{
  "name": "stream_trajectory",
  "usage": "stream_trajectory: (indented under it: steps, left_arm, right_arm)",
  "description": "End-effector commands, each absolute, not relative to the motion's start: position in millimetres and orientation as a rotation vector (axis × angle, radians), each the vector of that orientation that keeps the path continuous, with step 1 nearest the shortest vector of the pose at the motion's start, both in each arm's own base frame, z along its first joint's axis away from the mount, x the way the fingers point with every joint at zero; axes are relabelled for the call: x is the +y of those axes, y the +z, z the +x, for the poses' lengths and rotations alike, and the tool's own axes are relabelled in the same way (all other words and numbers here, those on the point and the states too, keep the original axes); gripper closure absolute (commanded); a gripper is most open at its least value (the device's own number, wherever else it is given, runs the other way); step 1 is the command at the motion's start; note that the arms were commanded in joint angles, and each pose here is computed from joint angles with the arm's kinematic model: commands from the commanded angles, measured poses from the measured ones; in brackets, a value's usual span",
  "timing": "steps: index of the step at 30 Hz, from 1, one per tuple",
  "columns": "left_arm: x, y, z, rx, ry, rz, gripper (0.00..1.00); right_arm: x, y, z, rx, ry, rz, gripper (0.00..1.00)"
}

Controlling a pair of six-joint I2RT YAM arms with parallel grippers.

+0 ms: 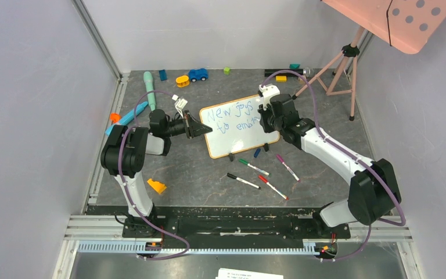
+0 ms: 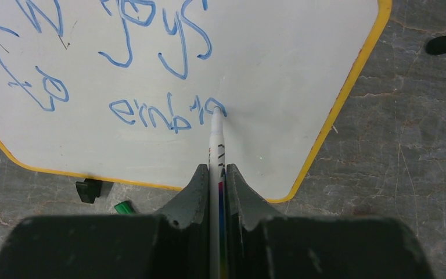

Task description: Write a sentence on the whiteboard

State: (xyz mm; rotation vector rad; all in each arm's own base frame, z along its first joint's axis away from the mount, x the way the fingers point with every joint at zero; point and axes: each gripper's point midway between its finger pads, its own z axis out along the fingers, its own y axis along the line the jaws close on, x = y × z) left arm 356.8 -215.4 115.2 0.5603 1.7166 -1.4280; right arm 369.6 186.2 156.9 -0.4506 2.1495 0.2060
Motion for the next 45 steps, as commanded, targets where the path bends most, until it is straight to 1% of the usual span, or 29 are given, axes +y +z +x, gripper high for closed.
stream_trajectory:
  steps: [1, 6, 18, 38, 45]
  left_arm:
    - [-215.4, 104.5, 360.0, 1.669, -1.358, 0.652, 0.98]
    - [-215.2, 104.6, 359.9, 1.669, -1.356, 0.651, 0.98]
    - [-215.2, 103.9, 360.3, 1.671, -1.357, 0.649, 0.98]
    - [-215.4, 104.2, 360.4, 1.671, -1.359, 0.651, 0.98]
    - [-215.4, 104.6, 359.7, 1.670, -1.359, 0.652, 0.98]
  right_arm:
    - [185.4, 181.6, 393.4, 2.069, 0.163, -0.403, 1.00]
    - [186.8, 182.7, 393.4, 2.067, 0.172, -0.405, 1.00]
    - [174.5, 155.5, 375.5, 2.124, 0.141, -0.411, 1.00]
    - [165.6, 142.6, 366.2, 2.156, 0.111, -0.419, 1.00]
    - [174.4, 170.8, 371.0, 2.091, 0.166, -0.414, 1.00]
